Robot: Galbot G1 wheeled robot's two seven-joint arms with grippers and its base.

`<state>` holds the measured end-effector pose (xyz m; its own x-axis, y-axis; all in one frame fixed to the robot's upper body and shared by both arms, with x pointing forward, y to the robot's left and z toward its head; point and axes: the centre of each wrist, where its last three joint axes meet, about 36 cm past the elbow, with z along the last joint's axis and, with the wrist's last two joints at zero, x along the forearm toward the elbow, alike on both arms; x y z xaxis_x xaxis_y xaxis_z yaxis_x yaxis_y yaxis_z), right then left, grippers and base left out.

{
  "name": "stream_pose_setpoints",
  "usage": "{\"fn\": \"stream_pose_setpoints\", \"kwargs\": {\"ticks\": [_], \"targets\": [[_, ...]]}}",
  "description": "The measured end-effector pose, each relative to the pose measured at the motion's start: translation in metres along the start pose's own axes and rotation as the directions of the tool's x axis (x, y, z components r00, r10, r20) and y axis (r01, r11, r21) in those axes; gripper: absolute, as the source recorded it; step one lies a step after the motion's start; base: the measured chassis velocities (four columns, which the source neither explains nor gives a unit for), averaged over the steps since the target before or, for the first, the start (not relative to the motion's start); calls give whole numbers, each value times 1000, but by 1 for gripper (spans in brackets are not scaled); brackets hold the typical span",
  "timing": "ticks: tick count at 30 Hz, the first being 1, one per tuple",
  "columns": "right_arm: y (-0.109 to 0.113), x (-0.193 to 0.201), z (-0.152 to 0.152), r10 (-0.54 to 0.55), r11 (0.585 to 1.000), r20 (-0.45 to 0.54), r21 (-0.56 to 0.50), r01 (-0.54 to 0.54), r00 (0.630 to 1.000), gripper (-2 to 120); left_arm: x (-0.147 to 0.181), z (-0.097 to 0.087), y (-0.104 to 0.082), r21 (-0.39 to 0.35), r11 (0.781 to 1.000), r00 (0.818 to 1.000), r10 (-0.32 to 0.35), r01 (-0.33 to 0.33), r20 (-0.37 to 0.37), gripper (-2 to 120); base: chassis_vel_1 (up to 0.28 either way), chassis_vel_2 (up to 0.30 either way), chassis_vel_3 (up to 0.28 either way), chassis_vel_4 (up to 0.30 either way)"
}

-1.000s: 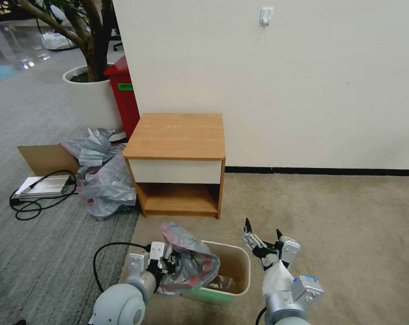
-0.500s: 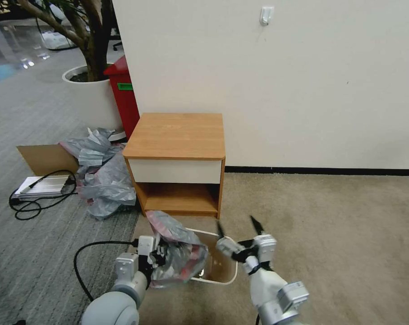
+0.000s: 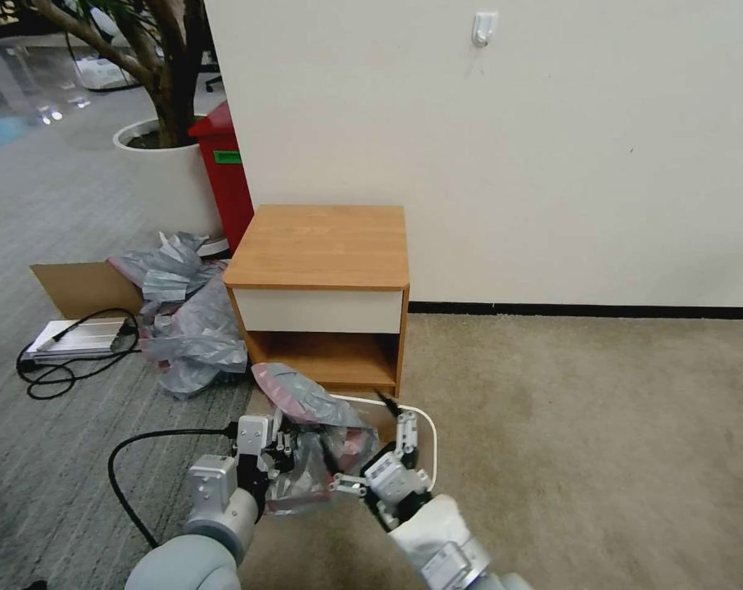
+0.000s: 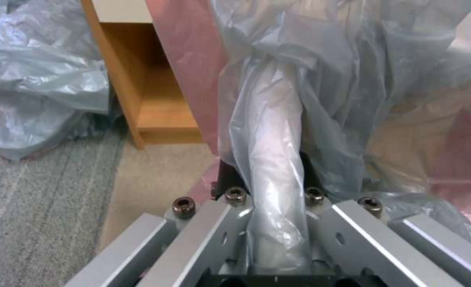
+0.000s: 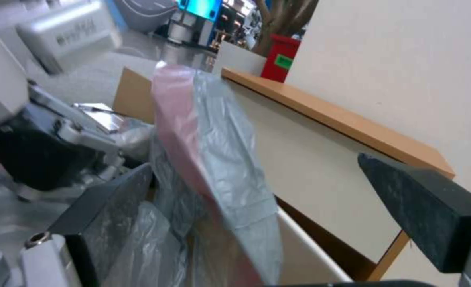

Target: Pick up the garbage bag from the table and place it over the trash can.

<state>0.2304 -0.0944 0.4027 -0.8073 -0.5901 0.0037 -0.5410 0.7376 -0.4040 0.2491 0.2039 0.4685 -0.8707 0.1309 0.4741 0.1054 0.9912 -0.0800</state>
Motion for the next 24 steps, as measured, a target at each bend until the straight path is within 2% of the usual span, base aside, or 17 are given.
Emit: {"fn": "stream_pose_setpoints", "kwargs": {"ticks": [9,10,14,17,21,22,24], "targets": [[8,-16,27,40,986,0,161,-39,999,98,2,0,-6,32,999,1000,16,-16,-5,3,0,0,0,0],[6,-20,33,59,975,11,212,-60,998,96,3,0,-7,40,999,1000,20,-19,-7,3,0,0,0,0],[4,-24,40,90,958,24,270,-93,996,84,3,0,-7,52,998,1000,24,-23,-13,3,0,0,0,0],[4,-24,41,101,955,25,278,-104,995,77,3,0,-7,59,998,1000,25,-24,-17,3,0,0,0,0],[8,-20,41,143,948,27,282,-145,989,56,2,1,-7,88,996,999,26,-23,-37,3,0,0,0,0],[8,-20,41,143,948,27,282,-145,989,56,2,1,-7,88,996,999,26,-23,-37,3,0,0,0,0],[9,-18,40,155,947,28,279,-157,987,47,0,2,-7,98,995,999,22,-17,-43,3,0,0,0,0]]}}
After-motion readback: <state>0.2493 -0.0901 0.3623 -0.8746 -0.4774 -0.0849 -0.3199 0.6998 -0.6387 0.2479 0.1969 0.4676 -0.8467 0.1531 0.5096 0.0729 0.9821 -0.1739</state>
